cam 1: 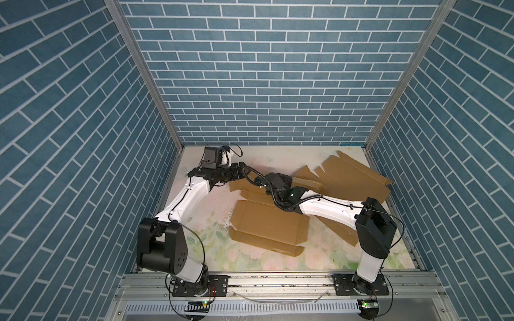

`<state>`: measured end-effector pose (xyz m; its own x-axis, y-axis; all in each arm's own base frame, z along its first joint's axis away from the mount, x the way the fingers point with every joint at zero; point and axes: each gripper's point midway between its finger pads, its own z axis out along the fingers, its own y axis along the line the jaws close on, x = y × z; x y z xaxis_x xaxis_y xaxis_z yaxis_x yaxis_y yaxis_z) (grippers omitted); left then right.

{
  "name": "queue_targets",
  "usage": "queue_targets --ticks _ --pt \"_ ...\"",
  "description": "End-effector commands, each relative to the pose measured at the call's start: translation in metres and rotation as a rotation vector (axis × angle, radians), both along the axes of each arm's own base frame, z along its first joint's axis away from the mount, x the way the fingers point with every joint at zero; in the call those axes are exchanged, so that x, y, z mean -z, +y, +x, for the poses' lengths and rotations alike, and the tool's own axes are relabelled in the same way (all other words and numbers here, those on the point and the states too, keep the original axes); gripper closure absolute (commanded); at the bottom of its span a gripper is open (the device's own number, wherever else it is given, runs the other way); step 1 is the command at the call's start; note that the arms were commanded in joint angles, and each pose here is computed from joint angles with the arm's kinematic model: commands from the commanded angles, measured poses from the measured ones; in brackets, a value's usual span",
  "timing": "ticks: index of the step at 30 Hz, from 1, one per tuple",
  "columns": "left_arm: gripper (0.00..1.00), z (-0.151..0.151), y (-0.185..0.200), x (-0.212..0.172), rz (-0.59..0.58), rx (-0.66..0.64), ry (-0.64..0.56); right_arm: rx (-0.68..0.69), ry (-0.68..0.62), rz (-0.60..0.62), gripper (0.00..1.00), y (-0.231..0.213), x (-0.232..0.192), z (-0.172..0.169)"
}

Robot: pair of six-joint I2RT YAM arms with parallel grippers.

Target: Fold the paper box

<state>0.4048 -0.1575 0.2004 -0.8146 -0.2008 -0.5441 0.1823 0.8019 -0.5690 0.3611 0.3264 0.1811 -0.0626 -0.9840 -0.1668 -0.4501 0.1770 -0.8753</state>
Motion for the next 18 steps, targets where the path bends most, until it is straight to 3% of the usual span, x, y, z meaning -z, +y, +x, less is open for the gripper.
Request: queue_targets --ticks 1,11,18 --pt "0.16 0.007 -0.011 -0.007 0.001 0.052 -0.038 -0.025 0.001 0.007 1.0 0.001 0.001 -0.004" --pt "0.24 -0.007 -0.047 0.005 -0.063 0.144 0.01 -0.027 0.018 0.017 1.0 0.005 0.007 -0.005" --pt "0.27 -0.006 -0.047 0.003 -0.068 0.138 0.002 -0.033 0.031 0.008 1.0 0.007 0.014 -0.007"
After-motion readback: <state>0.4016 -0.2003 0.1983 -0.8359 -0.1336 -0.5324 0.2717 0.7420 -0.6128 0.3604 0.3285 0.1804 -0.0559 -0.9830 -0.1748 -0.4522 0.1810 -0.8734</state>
